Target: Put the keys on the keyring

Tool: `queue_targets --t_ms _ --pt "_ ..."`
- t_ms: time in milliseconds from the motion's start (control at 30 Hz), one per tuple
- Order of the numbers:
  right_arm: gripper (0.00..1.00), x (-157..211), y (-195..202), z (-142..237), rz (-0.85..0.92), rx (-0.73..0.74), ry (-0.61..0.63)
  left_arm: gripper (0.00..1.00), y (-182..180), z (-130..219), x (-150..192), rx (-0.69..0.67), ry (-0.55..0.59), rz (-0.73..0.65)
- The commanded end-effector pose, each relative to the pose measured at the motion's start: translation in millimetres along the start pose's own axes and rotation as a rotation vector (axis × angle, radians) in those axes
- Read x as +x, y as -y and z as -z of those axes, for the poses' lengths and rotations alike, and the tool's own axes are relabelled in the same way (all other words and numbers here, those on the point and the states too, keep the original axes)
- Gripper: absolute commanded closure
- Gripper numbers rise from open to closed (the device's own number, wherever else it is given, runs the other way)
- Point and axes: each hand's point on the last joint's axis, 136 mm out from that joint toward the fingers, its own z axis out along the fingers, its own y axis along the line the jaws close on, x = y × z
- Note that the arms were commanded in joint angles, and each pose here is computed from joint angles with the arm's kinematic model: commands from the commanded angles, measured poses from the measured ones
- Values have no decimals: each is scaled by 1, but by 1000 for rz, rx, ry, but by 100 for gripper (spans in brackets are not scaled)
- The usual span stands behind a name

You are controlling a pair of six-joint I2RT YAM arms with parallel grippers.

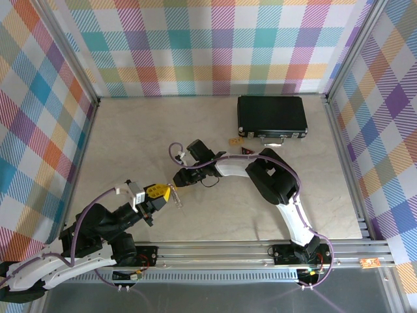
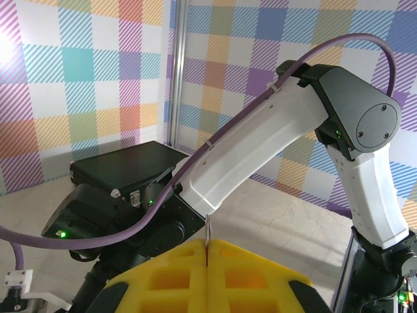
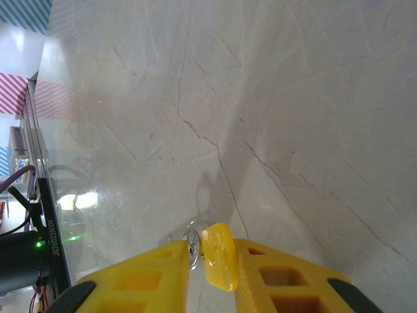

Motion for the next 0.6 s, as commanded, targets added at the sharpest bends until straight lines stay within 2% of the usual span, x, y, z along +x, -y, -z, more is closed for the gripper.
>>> queue_targets --t_ms 0,133,467,567 --pt "81 -1 -8 -2 18 -19 -13 100 3 4 -16 20 69 -3" --pt "89 -3 -9 0 30 -8 -8 100 3 4 -16 16 68 -4" --pt "100 -3 -13 19 90 42 9 100 3 5 -17 19 73 -2" --pt "100 1 -13 30 99 66 13 100 3 6 -17 22 74 -3"
